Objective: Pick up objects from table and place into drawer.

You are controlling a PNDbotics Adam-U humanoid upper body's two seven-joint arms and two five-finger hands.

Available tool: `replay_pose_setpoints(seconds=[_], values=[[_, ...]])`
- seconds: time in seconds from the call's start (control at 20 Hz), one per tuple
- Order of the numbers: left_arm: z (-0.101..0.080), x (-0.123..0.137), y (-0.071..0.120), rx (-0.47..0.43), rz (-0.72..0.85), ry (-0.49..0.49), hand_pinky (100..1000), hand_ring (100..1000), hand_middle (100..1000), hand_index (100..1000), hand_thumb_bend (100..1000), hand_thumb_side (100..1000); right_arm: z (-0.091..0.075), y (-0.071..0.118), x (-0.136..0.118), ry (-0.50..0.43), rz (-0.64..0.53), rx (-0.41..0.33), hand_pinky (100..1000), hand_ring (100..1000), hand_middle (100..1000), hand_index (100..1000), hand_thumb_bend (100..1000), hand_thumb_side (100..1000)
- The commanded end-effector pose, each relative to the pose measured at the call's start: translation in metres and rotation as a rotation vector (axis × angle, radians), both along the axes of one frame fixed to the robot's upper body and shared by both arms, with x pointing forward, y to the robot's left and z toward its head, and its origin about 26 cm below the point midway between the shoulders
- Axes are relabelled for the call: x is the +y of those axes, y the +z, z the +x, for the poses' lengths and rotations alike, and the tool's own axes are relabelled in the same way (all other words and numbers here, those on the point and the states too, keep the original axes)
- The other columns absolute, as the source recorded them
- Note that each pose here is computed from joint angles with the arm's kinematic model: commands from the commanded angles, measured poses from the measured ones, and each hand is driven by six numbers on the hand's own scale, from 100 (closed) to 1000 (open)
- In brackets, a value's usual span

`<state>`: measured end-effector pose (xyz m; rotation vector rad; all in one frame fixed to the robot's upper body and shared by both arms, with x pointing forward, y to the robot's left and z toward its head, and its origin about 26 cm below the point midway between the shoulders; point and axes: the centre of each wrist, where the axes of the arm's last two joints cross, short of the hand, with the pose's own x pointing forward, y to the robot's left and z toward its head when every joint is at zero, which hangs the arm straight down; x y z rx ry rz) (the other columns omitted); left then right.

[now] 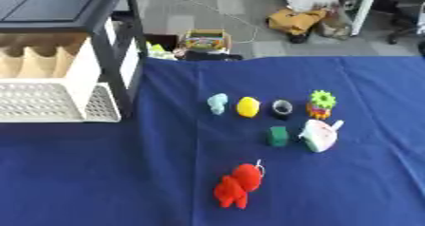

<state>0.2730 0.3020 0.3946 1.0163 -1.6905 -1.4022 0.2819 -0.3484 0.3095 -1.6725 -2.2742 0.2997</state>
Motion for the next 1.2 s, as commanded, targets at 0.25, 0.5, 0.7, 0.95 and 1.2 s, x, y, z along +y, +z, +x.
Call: replay_pose_setpoints(seconds=[0.25,0.5,0.7,0.95,1.2], values=[[-0.006,0.006,0.006,-0.223,-0.324,-0.104,100,100,100,933,304,517,-0.005,0.012,0.000,-0.004,-0.037,-0.026,638,720,702,734,100,1000],[-0.002,0.006,-0.003,-0.429,-0.638,-0.156,100,100,100,947,414,515,-0.005,0.014,0.002,0.014,-0.076,0.006,649,735,705,745,100,1000],[0.004,0.004,-0.015,-0.568,-0.821,-0.153,100,100,100,948,502,563,-0.006,0.022,0.004,0.038,-0.164,0.067,681,768,723,764,100,1000],[0.011,0.000,-0.035,-0.632,-0.915,-0.142,100,100,100,935,471,582,-0.007,0.034,0.010,0.101,-0.322,0.179,741,811,757,804,100,958],[0.015,0.000,-0.051,-0.593,-0.898,-0.116,100,100,100,937,455,649,-0.007,0.041,0.016,0.151,-0.552,0.369,777,838,800,857,150,884]])
